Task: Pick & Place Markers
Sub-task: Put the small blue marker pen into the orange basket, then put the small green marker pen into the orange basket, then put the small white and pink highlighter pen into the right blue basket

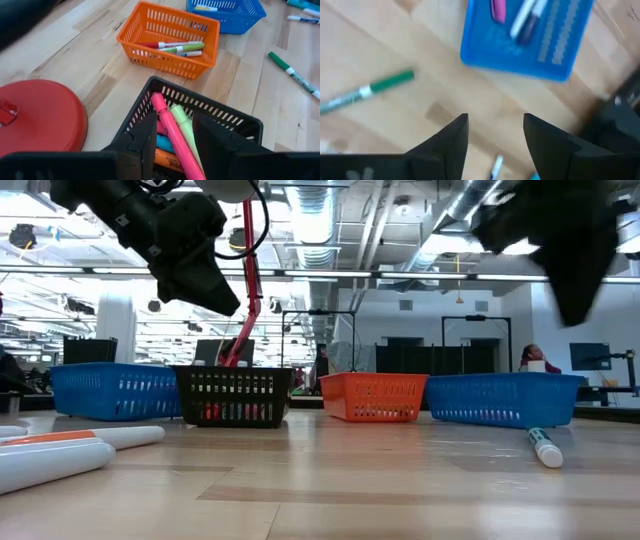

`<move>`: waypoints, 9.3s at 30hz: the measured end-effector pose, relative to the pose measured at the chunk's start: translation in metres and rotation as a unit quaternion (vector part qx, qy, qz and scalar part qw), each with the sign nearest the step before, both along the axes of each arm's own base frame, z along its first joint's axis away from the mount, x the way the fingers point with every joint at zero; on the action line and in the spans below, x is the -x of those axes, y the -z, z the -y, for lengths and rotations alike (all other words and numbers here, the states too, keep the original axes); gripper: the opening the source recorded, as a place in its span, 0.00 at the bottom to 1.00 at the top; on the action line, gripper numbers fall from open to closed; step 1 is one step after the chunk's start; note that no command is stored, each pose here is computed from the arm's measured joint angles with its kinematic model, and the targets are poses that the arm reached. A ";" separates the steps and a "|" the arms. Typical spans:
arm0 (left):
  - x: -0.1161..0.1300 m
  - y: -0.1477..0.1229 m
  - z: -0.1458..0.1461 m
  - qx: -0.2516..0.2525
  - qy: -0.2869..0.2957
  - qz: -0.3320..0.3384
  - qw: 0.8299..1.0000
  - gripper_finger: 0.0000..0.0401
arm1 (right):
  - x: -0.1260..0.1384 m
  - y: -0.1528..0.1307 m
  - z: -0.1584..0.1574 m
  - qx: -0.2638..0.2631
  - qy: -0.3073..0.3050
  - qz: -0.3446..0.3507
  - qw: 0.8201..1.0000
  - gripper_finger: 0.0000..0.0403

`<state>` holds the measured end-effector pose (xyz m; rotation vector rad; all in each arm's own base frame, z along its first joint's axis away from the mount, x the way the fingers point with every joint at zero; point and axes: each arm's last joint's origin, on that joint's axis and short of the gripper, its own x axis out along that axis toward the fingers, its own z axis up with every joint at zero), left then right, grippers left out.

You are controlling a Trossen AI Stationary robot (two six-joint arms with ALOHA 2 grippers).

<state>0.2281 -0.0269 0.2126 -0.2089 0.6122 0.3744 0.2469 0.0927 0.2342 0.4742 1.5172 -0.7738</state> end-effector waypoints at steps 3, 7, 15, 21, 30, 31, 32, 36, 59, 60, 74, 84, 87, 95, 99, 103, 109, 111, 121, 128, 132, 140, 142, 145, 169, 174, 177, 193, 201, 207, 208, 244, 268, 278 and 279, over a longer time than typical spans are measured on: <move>0.000 0.001 0.000 0.000 0.000 -0.002 1.000 0.30 | 0.021 -0.004 -0.026 0.018 0.003 0.012 1.000 0.45; 0.000 0.000 0.000 0.000 0.000 0.001 1.000 0.30 | 0.046 0.007 -0.057 -0.022 0.006 0.035 0.999 0.44; -0.001 -0.001 0.000 0.002 0.000 0.012 1.000 0.30 | 0.086 0.045 -0.079 -0.038 0.082 -0.024 0.996 0.44; -0.002 -0.002 0.000 0.003 0.000 0.016 1.000 0.30 | 0.097 0.067 -0.078 -0.070 0.090 -0.030 0.993 0.44; -0.002 -0.002 0.000 0.003 0.000 0.019 1.000 0.30 | 0.111 0.102 -0.059 -0.100 0.106 -0.062 0.987 0.44; -0.002 -0.002 0.000 0.003 0.000 0.019 1.000 0.30 | 0.111 0.104 -0.058 -0.104 0.106 -0.062 0.987 0.43; -0.002 -0.002 0.000 0.003 0.000 0.019 1.000 0.30 | 0.112 0.105 -0.058 -0.105 0.105 -0.060 0.987 0.42; -0.002 -0.002 0.000 0.004 0.000 0.021 1.000 0.30 | 0.110 0.106 -0.060 -0.113 0.104 -0.053 0.987 0.32; -0.004 -0.004 0.001 0.003 0.002 0.033 0.999 0.30 | -0.036 -0.006 0.001 0.075 0.006 0.350 0.934 0.03; -0.004 -0.004 0.001 0.003 0.002 0.033 0.999 0.30 | -0.043 -0.008 0.015 0.099 0.009 0.360 0.928 0.03; -0.004 -0.005 0.001 0.003 0.002 0.036 0.999 0.30 | -0.093 0.037 0.137 0.056 0.008 0.327 0.943 0.08; -0.001 0.003 0.000 0.002 0.002 0.025 1.000 0.30 | -0.095 0.039 0.143 0.040 -0.026 0.327 0.944 0.21; -0.001 0.003 0.000 0.002 0.002 0.025 1.000 0.30 | -0.095 0.039 0.141 0.024 -0.044 0.328 0.944 0.26; -0.001 0.003 0.000 0.002 0.002 0.026 1.000 0.30 | -0.092 0.001 0.114 -0.091 -0.132 0.352 0.922 0.32; -0.001 0.002 0.000 0.002 0.002 0.028 1.000 0.30 | -0.082 -0.020 0.077 -0.168 -0.283 0.361 0.873 0.31; -0.001 0.002 0.000 0.002 0.002 0.028 1.000 0.30 | -0.072 -0.022 0.038 -0.172 -0.381 0.339 0.843 0.30; -0.001 0.002 0.000 0.002 0.002 0.029 1.000 0.30 | -0.055 0.000 -0.008 -0.142 -0.456 0.281 0.832 0.31; -0.002 0.002 0.000 0.002 0.002 0.030 1.000 0.30 | -0.049 0.002 -0.016 -0.146 -0.469 0.269 0.829 0.31; -0.002 0.001 0.000 0.004 0.001 0.034 0.999 0.30 | -0.035 0.027 -0.040 -0.114 -0.550 0.164 0.811 0.30; -0.002 0.001 0.000 0.014 -0.006 0.037 0.999 0.30 | -0.050 0.067 -0.047 -0.088 -0.574 0.108 0.807 0.30; -0.002 0.001 0.000 0.015 -0.007 0.038 0.999 0.30 | -0.058 0.083 -0.047 -0.075 -0.612 0.076 0.783 0.30; -0.002 0.001 0.000 0.015 -0.007 0.038 0.999 0.30 | -0.062 0.108 -0.049 -0.088 -0.631 0.029 0.770 0.28; -0.002 0.001 0.000 0.015 -0.007 0.038 0.999 0.30 | -0.062 0.109 -0.046 -0.089 -0.629 0.025 0.772 0.26; -0.002 0.001 0.000 0.015 -0.007 0.038 0.999 0.30 | -0.065 0.106 -0.042 -0.091 -0.627 0.037 0.773 0.19; -0.003 0.000 0.001 0.016 -0.006 0.047 0.999 0.30 | -0.094 -0.001 0.111 0.079 -0.089 0.251 0.961 0.05; -0.003 -0.001 0.001 0.017 -0.006 0.048 0.999 0.30 | -0.106 0.042 0.136 0.000 -0.063 0.202 0.977 0.11; -0.003 0.000 0.001 0.016 -0.006 0.048 0.999 0.30 | -0.111 0.059 0.144 -0.014 -0.062 0.187 0.980 0.12; -0.003 -0.001 0.001 0.017 -0.006 0.049 0.999 0.30 | -0.116 0.056 0.151 -0.034 -0.087 0.197 0.976 0.26; -0.004 -0.001 0.001 0.017 -0.006 0.052 0.999 0.30 | -0.136 -0.004 0.142 -0.058 -0.158 0.227 0.959 0.29; -0.004 -0.001 0.001 0.019 -0.003 0.051 0.998 0.30 | -0.145 -0.053 0.116 -0.042 -0.251 0.263 0.931 0.29; -0.004 -0.001 0.002 0.024 0.005 0.050 0.998 0.30 | -0.143 -0.057 0.110 -0.041 -0.269 0.263 0.926 0.29; 0.056 0.039 0.124 0.238 0.163 -0.161 0.944 0.24 | -0.007 -0.006 0.068 0.066 -0.308 0.519 0.795 0.29; 0.055 0.076 0.142 0.214 0.158 -0.229 0.936 0.24 | -0.011 0.000 0.068 0.077 -0.321 0.504 0.798 0.29; 0.050 0.099 0.146 0.180 0.141 -0.255 0.940 0.24 | -0.010 0.001 0.068 0.076 -0.322 0.501 0.800 0.29; 0.050 0.099 0.146 0.176 0.141 -0.252 0.941 0.23 | -0.010 0.001 0.068 0.076 -0.322 0.501 0.800 0.29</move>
